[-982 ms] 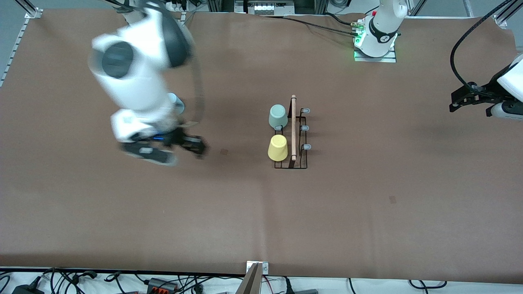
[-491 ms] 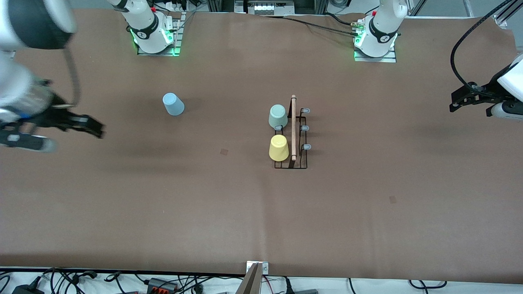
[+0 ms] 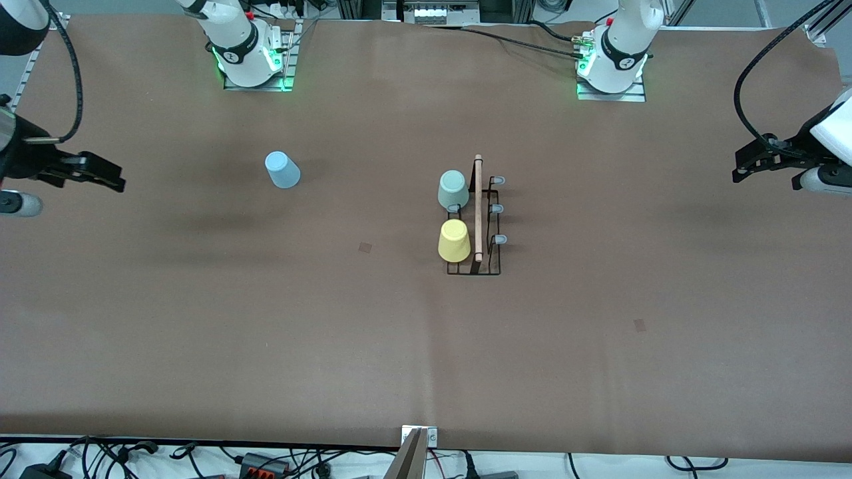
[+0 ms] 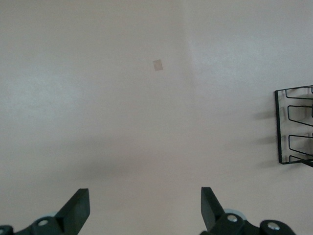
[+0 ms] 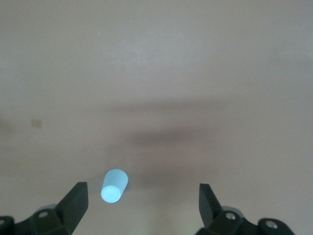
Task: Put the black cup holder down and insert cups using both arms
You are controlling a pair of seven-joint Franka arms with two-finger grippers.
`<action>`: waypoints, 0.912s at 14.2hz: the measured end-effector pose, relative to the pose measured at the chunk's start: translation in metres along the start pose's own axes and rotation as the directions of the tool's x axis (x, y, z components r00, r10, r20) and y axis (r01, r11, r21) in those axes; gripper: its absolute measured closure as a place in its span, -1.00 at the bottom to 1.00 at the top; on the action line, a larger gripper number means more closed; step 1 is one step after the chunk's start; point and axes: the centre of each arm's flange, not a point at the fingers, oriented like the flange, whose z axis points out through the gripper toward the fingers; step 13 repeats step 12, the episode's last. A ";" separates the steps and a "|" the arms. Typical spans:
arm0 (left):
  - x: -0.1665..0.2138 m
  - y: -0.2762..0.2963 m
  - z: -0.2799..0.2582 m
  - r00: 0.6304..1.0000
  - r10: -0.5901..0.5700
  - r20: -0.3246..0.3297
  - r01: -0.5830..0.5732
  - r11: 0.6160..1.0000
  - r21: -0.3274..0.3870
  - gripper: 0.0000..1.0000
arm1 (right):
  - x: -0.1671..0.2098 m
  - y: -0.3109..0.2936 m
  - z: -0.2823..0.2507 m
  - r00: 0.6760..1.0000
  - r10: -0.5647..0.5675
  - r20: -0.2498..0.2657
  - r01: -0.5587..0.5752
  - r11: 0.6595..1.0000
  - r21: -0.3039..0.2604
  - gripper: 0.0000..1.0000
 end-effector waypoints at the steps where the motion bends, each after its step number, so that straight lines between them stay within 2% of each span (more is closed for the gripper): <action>1: 0.000 0.000 0.000 1.000 0.000 0.000 0.000 1.000 0.000 -1.00 | -0.003 -0.001 0.002 1.000 -0.002 0.005 0.002 1.000 0.001 -1.00; 6: 0.000 0.000 0.000 1.000 0.000 0.000 0.000 1.000 0.000 -1.00 | -0.017 0.001 -0.004 1.000 -0.002 0.002 0.002 1.000 -0.002 -1.00; 13: 0.000 0.000 0.000 1.000 0.000 0.000 0.000 1.000 0.000 -1.00 | -0.017 0.007 -0.003 1.000 0.007 0.004 -0.007 1.000 -0.002 -1.00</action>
